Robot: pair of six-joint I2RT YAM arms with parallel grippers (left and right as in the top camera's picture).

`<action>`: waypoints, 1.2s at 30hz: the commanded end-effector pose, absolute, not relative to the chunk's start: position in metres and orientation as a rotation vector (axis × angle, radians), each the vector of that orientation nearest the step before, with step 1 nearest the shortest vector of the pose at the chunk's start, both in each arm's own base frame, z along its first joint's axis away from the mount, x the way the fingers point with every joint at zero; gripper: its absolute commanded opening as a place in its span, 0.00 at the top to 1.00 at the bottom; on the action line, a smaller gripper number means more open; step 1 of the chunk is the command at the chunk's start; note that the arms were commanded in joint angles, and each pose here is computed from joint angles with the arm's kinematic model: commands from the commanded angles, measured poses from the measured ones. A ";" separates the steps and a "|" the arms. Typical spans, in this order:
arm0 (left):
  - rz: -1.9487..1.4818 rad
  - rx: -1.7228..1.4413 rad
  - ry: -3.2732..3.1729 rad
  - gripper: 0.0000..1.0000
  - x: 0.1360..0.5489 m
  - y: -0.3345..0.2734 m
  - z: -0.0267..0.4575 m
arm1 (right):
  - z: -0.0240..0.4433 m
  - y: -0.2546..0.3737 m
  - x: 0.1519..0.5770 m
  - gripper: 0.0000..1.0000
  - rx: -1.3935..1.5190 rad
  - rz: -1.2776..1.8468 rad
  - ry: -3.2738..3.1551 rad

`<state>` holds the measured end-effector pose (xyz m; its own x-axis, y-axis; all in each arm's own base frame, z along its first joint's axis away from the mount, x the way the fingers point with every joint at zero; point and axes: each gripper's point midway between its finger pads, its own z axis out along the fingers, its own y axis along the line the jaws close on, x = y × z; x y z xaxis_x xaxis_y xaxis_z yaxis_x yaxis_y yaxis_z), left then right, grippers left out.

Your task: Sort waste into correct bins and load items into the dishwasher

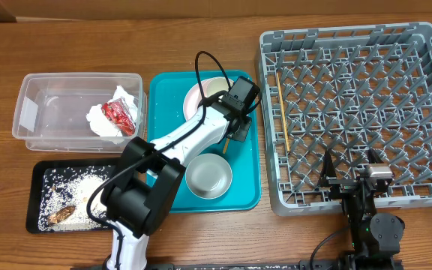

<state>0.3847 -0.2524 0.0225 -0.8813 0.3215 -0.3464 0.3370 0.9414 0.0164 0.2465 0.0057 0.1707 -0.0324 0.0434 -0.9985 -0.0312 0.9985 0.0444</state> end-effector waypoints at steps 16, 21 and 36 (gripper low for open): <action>-0.197 0.468 2.704 0.96 0.395 -0.274 0.044 | 0.169 0.006 0.246 0.00 0.009 0.059 1.596; -0.306 0.477 2.655 0.96 0.405 -0.293 0.073 | 0.169 0.006 0.246 0.00 0.009 0.059 1.596; -0.650 0.077 2.578 0.96 0.430 -0.335 0.184 | 0.169 0.006 0.246 0.00 0.009 0.059 1.596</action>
<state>0.4316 -0.3069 0.1476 -0.8690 0.0954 -0.4856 0.2375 0.9413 -0.2401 0.2465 0.0058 0.1706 -0.0328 0.0438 -0.9985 -0.0315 0.9985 0.0448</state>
